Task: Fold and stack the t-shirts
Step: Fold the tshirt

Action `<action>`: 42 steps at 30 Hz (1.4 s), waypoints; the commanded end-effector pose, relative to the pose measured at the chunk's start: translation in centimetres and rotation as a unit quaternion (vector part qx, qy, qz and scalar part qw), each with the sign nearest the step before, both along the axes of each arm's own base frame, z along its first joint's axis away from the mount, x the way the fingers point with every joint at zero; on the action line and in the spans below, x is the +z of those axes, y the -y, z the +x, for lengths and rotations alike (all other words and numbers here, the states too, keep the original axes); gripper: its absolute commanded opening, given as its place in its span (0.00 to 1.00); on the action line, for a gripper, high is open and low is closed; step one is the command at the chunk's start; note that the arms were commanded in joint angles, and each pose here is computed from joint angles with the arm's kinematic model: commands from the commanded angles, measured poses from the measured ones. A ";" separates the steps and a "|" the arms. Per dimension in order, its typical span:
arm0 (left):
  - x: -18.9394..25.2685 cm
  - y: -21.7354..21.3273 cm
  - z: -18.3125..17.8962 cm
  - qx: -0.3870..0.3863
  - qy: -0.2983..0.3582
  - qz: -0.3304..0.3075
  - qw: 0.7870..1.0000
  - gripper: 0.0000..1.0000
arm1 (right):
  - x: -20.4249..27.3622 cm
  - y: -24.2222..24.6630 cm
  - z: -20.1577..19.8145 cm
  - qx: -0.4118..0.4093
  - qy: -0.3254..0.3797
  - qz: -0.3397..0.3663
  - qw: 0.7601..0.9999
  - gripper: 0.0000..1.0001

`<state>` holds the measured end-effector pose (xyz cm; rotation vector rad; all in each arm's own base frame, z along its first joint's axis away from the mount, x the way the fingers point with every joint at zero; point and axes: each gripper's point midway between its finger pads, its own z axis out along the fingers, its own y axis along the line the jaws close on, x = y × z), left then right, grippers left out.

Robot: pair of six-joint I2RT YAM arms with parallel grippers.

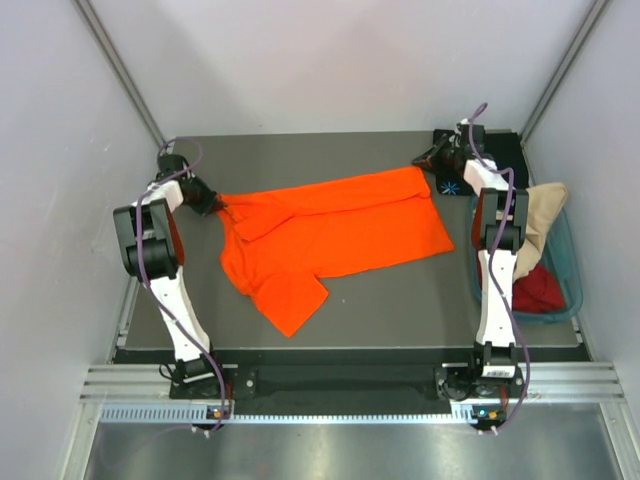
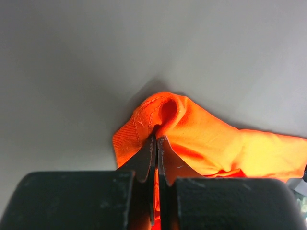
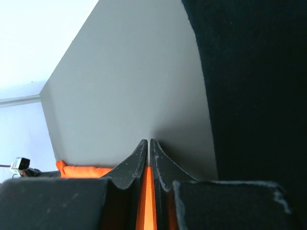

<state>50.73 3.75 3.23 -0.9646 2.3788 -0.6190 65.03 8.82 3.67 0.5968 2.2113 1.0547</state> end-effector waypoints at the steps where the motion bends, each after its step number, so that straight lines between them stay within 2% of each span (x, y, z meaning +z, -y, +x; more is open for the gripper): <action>1: 1.4 -2.9 0.1 0.012 0.005 0.034 0.999 0.00 | 1.2 -0.2 0.7 0.008 0.021 -0.019 1.000 0.05; 3: 2.1 -3.3 0.4 0.009 0.014 0.041 0.999 0.07 | 1.9 -0.3 0.7 0.011 0.028 -0.023 0.999 0.05; 5: 3.2 -3.3 0.5 0.006 0.024 0.043 0.999 0.20 | 2.3 -0.3 0.5 0.016 0.028 -0.024 0.999 0.05; 6: 3.5 -2.9 0.3 0.003 0.026 0.036 0.999 0.35 | 2.9 -0.5 0.5 0.019 0.032 -0.024 0.999 0.05; 9: 4.6 -1.7 -0.5 -0.004 0.040 0.021 0.999 0.44 | 4.3 -0.8 0.4 0.027 0.042 -0.024 0.998 0.05; 20: 6.6 0.8 -3.3 -0.022 0.050 0.002 0.998 0.43 | 9.1 -0.7 -1.8 0.060 0.059 -0.065 0.994 0.09; 22: 6.3 1.0 -3.7 -0.024 0.039 0.002 0.999 0.47 | 9.9 -0.5 -2.6 0.068 0.059 -0.081 0.993 0.11; 26: 5.4 0.9 -4.5 -0.014 0.006 0.050 0.999 0.57 | 11.2 -0.2 -4.2 0.085 0.061 -0.107 0.989 0.15; 31: 4.2 0.3 -5.6 -0.004 -0.028 0.084 0.996 0.66 | 10.7 0.2 -6.5 0.107 0.048 -0.136 0.984 0.21; 42: 0.8 -0.9 -4.4 -0.002 -0.050 0.120 0.992 0.70 | 10.4 0.3 -9.4 0.123 0.035 -0.145 0.981 0.22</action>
